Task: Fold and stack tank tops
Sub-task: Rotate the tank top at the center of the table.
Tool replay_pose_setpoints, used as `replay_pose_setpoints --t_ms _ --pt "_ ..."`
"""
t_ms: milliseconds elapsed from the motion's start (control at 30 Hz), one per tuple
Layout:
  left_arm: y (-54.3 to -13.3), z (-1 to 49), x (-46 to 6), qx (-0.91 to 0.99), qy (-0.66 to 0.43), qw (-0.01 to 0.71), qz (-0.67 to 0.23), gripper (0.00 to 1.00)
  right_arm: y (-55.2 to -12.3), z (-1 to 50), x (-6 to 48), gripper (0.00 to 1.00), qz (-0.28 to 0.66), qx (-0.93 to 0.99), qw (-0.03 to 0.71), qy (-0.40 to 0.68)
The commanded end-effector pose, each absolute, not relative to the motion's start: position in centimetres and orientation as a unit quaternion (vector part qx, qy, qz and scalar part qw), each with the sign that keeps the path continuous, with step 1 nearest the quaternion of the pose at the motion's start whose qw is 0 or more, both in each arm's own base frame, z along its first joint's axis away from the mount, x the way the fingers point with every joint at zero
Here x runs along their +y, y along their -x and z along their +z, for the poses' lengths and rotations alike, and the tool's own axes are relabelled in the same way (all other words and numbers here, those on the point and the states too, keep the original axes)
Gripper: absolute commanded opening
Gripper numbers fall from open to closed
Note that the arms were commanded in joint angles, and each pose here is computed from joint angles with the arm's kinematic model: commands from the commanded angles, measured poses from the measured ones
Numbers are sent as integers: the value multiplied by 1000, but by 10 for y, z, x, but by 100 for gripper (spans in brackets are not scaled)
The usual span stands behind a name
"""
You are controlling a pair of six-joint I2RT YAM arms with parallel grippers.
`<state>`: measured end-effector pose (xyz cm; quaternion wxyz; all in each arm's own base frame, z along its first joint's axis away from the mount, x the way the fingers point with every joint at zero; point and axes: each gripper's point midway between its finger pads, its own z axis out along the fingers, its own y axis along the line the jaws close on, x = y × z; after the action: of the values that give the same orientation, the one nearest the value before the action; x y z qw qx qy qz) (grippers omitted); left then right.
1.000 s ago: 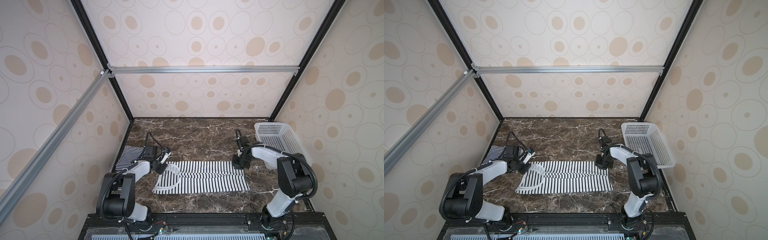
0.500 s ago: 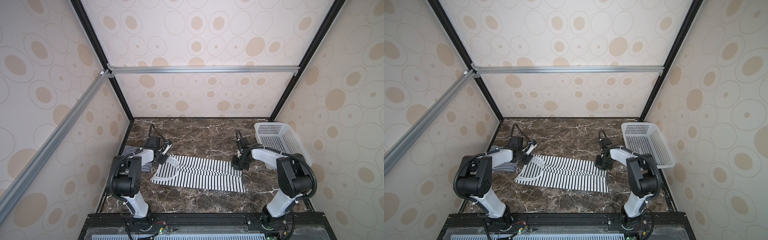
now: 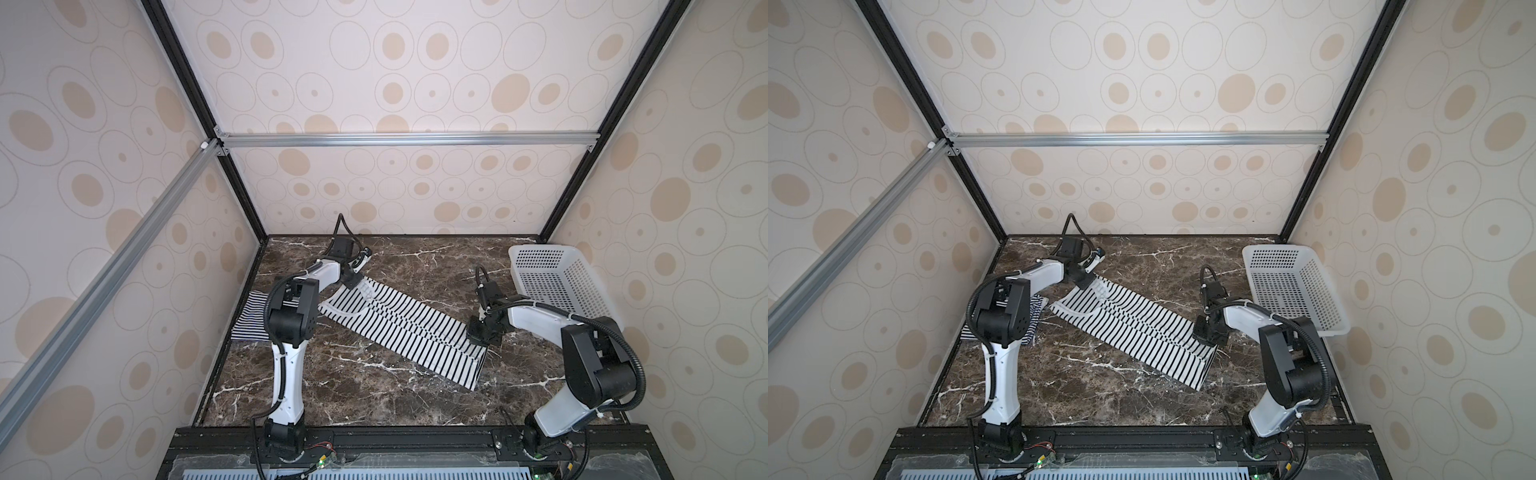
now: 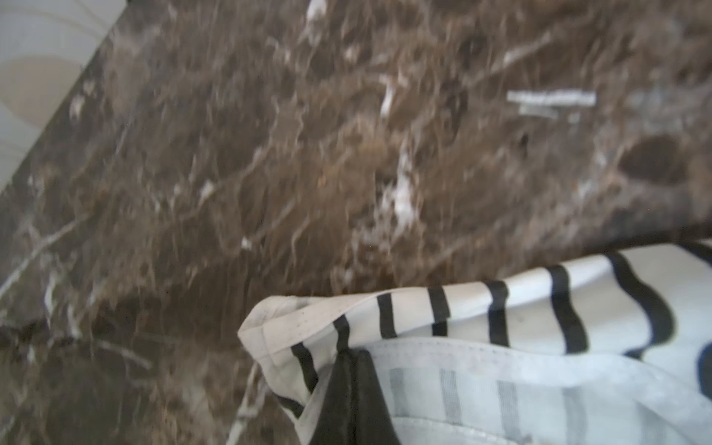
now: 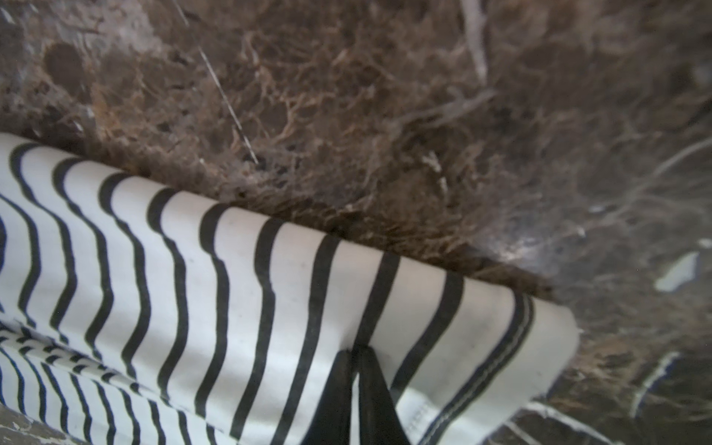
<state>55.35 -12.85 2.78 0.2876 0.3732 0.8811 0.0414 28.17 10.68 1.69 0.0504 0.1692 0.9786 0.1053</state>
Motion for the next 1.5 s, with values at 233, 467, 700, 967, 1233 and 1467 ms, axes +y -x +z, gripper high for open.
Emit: replay_pose_setpoints --t_ms 233,467,700,967,1233,1467 --pt "-590 22 -172 884 -380 269 33 5 -232 4 116 10 66 985 5 -160" --pt "-575 78 -184 875 -372 309 8 22 -235 36 125 13 80 986 36 -142" --pt "-529 123 -179 863 -376 337 4 31 -257 52 130 22 73 989 51 -119" --pt "-466 104 -167 872 -378 311 -13 31 -286 45 144 22 72 991 50 -100" --pt "-425 73 -165 881 -374 287 -33 31 -302 37 152 22 72 992 44 -92" --pt "-421 51 -173 886 -376 269 -36 31 -301 30 150 23 66 993 37 -91"
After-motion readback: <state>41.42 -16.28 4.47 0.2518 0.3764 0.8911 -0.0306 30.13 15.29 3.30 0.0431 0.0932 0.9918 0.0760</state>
